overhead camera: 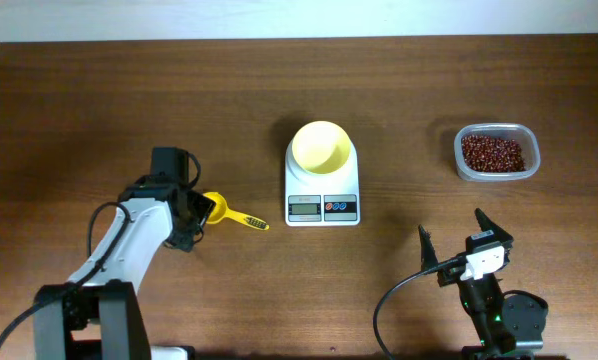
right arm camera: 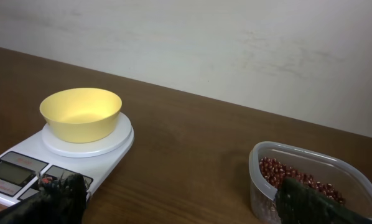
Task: Scoop item into bowl and weigh 50g on scale
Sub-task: 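Move the left gripper to the yellow scoop and grasp its bowl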
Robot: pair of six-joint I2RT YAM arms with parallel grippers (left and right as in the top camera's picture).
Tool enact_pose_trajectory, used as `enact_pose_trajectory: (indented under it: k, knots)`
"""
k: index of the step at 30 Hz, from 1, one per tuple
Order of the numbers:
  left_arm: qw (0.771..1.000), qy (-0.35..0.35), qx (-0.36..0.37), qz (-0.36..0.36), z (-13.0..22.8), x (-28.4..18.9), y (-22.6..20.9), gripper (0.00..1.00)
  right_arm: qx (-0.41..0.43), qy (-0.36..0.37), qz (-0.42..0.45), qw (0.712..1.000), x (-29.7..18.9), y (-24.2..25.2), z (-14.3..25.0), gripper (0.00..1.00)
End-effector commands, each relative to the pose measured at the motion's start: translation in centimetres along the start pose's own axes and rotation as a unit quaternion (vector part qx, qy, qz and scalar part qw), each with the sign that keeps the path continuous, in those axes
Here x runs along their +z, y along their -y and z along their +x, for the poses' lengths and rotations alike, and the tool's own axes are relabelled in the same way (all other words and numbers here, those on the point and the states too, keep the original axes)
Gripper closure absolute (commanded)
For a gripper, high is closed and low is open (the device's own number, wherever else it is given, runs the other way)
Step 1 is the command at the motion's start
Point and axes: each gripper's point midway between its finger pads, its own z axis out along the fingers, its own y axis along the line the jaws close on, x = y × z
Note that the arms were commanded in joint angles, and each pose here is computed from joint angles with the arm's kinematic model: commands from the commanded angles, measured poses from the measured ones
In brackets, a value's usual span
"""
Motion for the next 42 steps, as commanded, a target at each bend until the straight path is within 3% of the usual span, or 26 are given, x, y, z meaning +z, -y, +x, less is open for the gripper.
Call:
enact_pose_trajectory:
  k: [1, 17, 18, 21, 23, 26, 30, 34, 37, 40, 42]
  knots:
    - [1.000, -0.005, -0.008, -0.005, 0.0, 0.6, 0.2, 0.41, 0.004, -0.003, 0.004, 1.000, 0.0, 0.1, 0.3, 0.01]
    - [1.000, -0.004, 0.016, -0.003, 0.9, 2.6, 1.4, 0.48, 0.004, -0.003, 0.004, 1.000, 0.0, 0.1, 0.3, 0.01]
    - [1.000, -0.008, 0.016, -0.010, 1.0, 3.1, 1.2, 0.51, 0.004, -0.003, 0.004, 1.000, 0.0, 0.1, 0.3, 0.01]
    - [1.000, -0.010, 0.017, -0.016, 1.1, 3.4, 1.0, 0.73, 0.004, -0.003, 0.004, 1.000, 0.0, 0.1, 0.3, 0.01]
    - [1.000, -0.009, 0.017, -0.016, 1.1, 3.4, 1.0, 0.79, 0.004, -0.003, 0.004, 1.000, 0.0, 0.1, 0.3, 0.01]
    - [1.000, -0.009, 0.017, -0.016, 1.1, 3.4, 1.0, 1.00, 0.004, -0.003, 0.004, 1.000, 0.0, 0.1, 0.3, 0.01]
    - [0.999, 0.010, 0.045, -0.003, 0.4, 2.2, 1.6, 1.00, 0.004, -0.003, 0.004, 1.000, 0.0, 0.1, 0.3, 0.02]
    - [0.997, 0.033, 0.043, 0.054, -0.3, -1.1, 3.3, 1.00, 0.004, -0.003, 0.004, 1.000, 0.0, 0.1, 0.3, 0.01]
    - [0.995, -0.021, 0.047, 0.090, 1.6, -1.3, 4.5, 1.00, 0.004, -0.003, 0.004, 1.000, 0.0, 0.1, 0.3, 0.01]
    - [0.995, -0.021, 0.042, 0.091, 1.6, -1.4, 4.5, 1.00, 0.004, -0.003, 0.004, 1.000, 0.0, 0.1, 0.3, 0.01]
    - [0.995, -0.021, -0.003, 0.098, 1.5, -2.2, 4.5, 1.00, 0.004, -0.003, 0.004, 1.000, 0.0, 0.1, 0.3, 0.01]
